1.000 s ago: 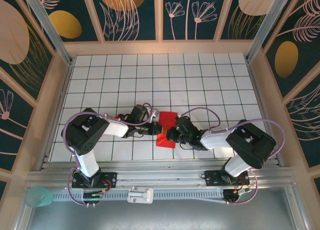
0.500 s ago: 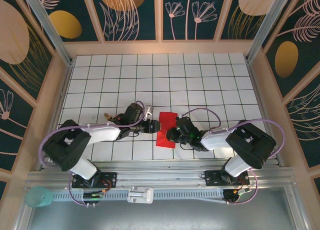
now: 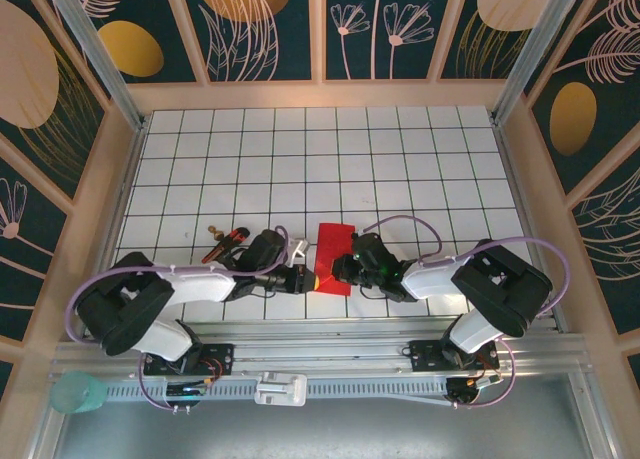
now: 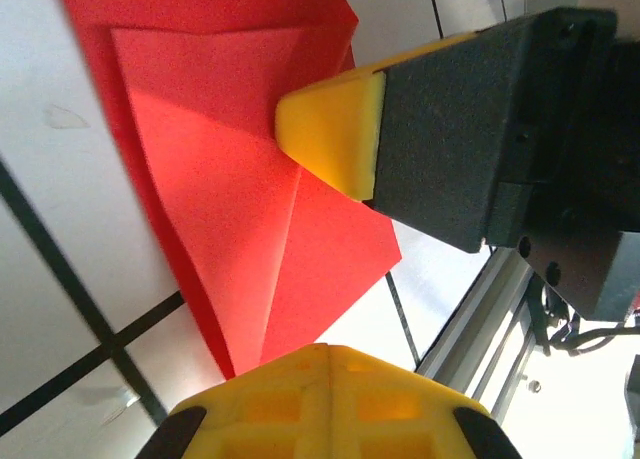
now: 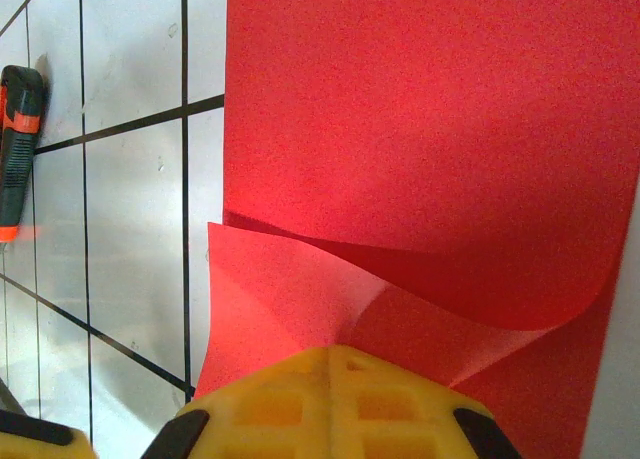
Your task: Fold a paper plane with a square sheet of paper (pick it up from the middle)
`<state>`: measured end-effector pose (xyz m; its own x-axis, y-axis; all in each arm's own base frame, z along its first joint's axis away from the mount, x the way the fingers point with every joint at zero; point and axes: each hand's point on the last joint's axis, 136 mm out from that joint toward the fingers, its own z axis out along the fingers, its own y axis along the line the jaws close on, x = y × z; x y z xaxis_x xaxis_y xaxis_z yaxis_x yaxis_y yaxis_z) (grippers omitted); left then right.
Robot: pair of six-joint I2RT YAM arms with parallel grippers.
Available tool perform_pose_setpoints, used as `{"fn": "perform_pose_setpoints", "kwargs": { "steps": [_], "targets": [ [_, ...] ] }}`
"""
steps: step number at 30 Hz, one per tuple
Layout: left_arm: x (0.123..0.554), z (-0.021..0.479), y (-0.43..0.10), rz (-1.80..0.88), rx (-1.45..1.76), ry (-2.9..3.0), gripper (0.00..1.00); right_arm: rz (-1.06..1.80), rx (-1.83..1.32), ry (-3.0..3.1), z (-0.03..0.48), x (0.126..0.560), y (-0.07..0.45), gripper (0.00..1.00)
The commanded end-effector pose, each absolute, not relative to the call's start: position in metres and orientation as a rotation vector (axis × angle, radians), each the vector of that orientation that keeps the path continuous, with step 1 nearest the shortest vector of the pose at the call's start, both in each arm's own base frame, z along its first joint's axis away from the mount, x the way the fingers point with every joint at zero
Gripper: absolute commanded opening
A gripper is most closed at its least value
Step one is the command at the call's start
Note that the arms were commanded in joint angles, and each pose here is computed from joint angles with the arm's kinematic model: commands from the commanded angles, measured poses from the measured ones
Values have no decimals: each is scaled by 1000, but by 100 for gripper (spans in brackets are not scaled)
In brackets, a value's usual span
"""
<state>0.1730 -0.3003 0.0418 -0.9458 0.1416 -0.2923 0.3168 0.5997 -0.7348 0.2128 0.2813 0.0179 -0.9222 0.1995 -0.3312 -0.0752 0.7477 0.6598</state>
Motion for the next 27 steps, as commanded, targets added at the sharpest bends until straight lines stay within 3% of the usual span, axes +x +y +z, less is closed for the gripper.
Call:
{"fn": "perform_pose_setpoints", "kwargs": {
  "steps": [1, 27],
  "targets": [
    [176, 50, -318, -1327, 435, 2584, 0, 841, 122, 2675, -14, 201, 258, 1],
    [189, -5, -296, -968, 502, 2729, 0, 821, 105, 2689, -17, 201, 258, 1]
  ]
}}
